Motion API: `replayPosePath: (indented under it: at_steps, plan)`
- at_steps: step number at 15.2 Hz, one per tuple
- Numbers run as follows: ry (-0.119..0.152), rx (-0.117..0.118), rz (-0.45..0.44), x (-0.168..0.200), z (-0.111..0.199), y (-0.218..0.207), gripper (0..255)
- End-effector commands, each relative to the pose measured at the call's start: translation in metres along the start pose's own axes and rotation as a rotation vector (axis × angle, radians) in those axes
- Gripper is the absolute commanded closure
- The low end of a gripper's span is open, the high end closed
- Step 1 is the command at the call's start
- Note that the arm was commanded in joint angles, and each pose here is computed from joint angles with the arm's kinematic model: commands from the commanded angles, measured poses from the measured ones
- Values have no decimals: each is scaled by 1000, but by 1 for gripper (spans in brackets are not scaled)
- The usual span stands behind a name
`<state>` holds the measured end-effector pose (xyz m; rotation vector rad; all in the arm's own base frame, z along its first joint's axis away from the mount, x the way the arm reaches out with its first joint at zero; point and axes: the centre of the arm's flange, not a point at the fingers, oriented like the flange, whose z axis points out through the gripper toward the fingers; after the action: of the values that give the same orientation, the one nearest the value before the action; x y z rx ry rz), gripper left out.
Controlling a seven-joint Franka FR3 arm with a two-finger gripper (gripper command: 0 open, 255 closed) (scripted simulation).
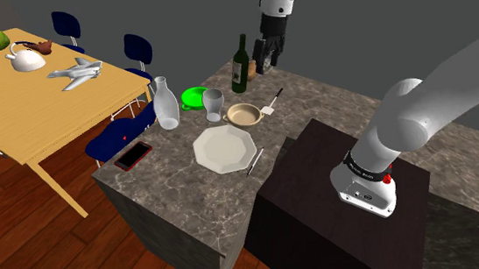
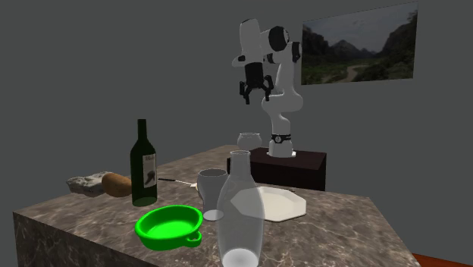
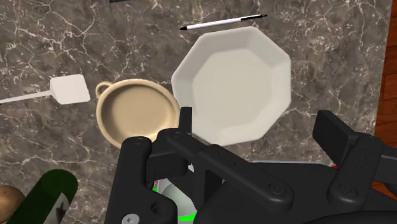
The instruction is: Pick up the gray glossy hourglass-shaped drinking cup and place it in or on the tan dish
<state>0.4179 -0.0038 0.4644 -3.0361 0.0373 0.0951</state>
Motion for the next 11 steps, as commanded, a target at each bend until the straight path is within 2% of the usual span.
replayPosePath:
  at_steps: [1, 11]
  plan:
    - [7, -6, -2, 20, 18, -1, 0]
    - [33, -33, -9, 119, 101, -2, 0]
